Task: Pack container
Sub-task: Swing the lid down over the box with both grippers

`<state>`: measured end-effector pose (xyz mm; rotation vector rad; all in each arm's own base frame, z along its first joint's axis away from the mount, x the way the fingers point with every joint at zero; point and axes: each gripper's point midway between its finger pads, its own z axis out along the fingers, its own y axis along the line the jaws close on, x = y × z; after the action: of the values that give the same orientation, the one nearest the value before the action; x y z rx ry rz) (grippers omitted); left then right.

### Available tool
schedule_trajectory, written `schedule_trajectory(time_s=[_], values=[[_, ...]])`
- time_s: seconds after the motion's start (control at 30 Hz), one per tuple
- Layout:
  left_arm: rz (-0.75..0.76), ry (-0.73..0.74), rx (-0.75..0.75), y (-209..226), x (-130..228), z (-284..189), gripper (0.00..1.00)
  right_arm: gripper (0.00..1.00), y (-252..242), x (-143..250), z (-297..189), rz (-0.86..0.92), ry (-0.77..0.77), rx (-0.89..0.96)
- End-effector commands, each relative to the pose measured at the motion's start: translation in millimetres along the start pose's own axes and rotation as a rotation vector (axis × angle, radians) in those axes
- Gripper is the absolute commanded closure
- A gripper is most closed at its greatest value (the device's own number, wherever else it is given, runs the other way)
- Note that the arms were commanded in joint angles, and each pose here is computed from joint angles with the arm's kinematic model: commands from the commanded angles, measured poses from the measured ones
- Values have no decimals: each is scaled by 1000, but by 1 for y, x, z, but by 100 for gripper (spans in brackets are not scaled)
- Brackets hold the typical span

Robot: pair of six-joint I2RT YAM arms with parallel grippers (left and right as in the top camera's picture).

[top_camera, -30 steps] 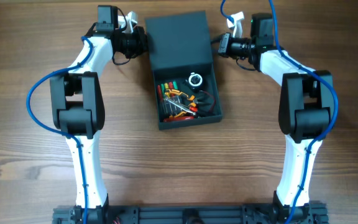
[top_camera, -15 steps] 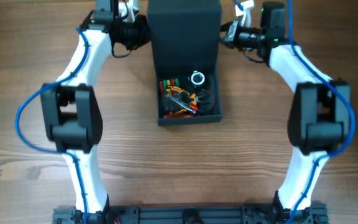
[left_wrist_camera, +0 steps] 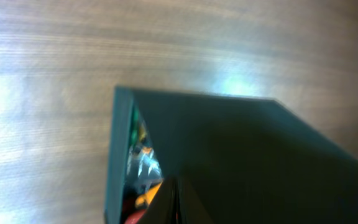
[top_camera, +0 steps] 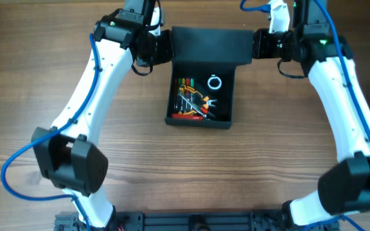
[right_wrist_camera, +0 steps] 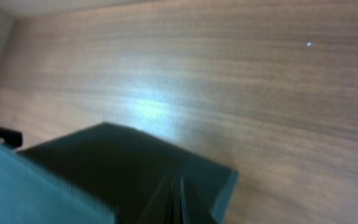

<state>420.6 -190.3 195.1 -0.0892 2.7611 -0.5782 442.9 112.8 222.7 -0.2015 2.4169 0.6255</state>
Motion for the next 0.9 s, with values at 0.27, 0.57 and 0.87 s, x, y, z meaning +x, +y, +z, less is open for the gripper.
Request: schedule_trajectory(time_s=[0.27,0.57,0.87], values=[[17,44,-178,25,24,-22,96,95,17,49,-8,-107,190,78],[79,-72,-274,36,20,-70,96,96,56,66,-9,-218,224,153],[182,-29,-299,51,18,-28,96,96,33,67,9,-189,234,237]])
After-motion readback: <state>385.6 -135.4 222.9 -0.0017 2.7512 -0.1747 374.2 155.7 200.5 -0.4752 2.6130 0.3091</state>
